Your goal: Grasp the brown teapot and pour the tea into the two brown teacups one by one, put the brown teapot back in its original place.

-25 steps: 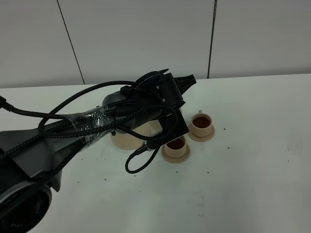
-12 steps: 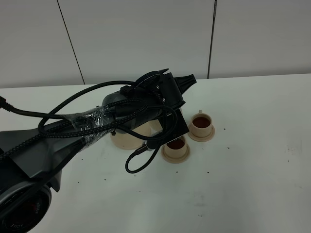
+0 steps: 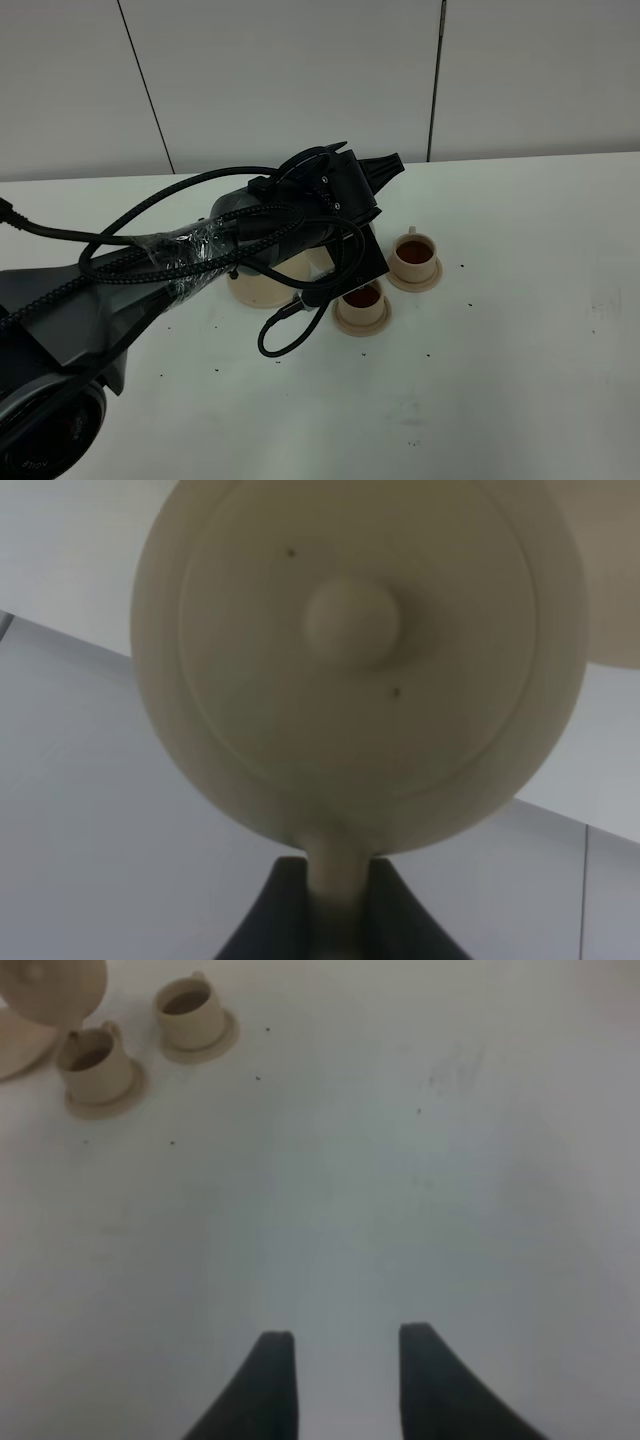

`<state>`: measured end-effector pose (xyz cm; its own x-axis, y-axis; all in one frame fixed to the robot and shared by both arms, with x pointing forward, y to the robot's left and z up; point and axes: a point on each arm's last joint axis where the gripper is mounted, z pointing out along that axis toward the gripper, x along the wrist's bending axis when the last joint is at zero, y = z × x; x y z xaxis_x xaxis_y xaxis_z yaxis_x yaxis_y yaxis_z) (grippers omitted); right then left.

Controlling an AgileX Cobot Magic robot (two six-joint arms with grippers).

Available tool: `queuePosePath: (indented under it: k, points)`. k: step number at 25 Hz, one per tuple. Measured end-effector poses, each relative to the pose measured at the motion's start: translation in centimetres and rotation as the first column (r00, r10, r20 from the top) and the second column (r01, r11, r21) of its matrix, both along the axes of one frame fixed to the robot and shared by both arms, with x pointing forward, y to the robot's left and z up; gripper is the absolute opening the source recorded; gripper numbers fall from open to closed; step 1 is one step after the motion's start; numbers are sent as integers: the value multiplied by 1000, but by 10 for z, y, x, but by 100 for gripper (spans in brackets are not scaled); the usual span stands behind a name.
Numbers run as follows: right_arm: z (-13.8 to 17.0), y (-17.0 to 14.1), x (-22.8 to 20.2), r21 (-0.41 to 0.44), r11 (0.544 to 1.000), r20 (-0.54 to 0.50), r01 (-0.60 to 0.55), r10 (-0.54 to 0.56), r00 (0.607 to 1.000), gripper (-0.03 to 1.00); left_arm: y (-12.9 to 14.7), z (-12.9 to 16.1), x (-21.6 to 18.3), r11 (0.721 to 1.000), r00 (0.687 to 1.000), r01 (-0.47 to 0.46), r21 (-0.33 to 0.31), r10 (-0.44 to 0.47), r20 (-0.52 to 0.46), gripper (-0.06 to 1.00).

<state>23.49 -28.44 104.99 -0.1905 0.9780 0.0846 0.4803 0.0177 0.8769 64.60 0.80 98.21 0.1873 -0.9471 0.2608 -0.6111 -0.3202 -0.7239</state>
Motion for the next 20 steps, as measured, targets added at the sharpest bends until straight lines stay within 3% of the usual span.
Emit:
queuePosePath:
  k: [20]
  points:
    - [0,0,0,0,1000,0,0,0,1000,24,0,0,0,1000,1000,-3,-5,3,1,17]
